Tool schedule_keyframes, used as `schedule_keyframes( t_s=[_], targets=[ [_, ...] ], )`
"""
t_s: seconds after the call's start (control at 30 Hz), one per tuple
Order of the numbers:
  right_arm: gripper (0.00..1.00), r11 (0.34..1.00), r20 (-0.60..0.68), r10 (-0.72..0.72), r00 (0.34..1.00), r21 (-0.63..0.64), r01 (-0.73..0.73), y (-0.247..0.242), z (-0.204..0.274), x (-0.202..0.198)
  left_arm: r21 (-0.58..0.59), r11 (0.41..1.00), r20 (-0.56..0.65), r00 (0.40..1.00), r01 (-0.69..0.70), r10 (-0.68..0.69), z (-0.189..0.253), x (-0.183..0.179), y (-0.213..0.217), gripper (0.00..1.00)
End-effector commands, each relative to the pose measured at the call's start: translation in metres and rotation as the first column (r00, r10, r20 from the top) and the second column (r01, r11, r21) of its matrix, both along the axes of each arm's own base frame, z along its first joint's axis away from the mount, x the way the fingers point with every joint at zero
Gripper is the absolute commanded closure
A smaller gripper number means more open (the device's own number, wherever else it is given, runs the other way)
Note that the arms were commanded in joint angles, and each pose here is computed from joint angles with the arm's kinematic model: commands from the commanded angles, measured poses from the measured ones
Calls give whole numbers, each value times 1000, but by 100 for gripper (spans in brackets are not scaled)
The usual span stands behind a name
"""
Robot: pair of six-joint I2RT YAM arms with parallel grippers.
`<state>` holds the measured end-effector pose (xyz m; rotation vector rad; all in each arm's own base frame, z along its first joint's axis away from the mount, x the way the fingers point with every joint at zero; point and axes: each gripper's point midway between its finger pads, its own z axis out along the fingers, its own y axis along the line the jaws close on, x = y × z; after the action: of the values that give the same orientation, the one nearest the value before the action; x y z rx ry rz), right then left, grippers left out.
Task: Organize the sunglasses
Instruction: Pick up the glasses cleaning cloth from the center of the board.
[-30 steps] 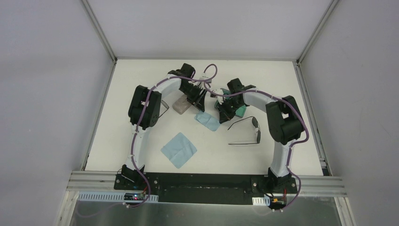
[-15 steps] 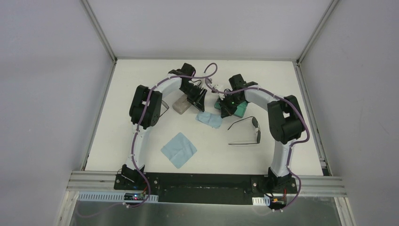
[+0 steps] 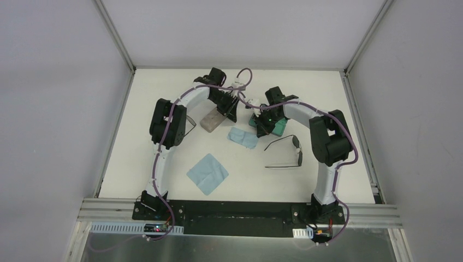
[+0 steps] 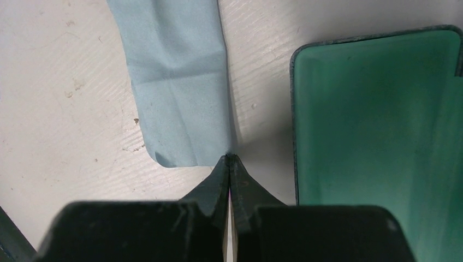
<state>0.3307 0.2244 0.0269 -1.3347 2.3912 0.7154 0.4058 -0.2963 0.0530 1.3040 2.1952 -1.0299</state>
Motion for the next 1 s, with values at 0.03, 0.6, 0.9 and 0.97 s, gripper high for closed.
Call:
schedule_keyframes(
  t_s=[0.03, 0.6, 0.9, 0.97],
  targets=[
    [100, 1000, 41, 7, 999, 8, -8, 2, 8, 10, -30, 999, 84, 996, 22, -20, 7, 18, -2, 63],
    [100, 1000, 34, 6, 999, -2, -5, -1, 5, 8, 6, 996, -1, 996, 86, -86, -36, -7, 2, 62],
    [100, 1000, 26, 7, 1000, 5, -7, -2, 9, 6, 26, 998, -37, 997, 64, -63, -38, -15, 5, 59],
    [100, 1000, 24, 17, 1000, 10, -17, -3, 13, 3, 49, 999, -34, 999, 24, -23, -40, -14, 9, 59]
  ],
)
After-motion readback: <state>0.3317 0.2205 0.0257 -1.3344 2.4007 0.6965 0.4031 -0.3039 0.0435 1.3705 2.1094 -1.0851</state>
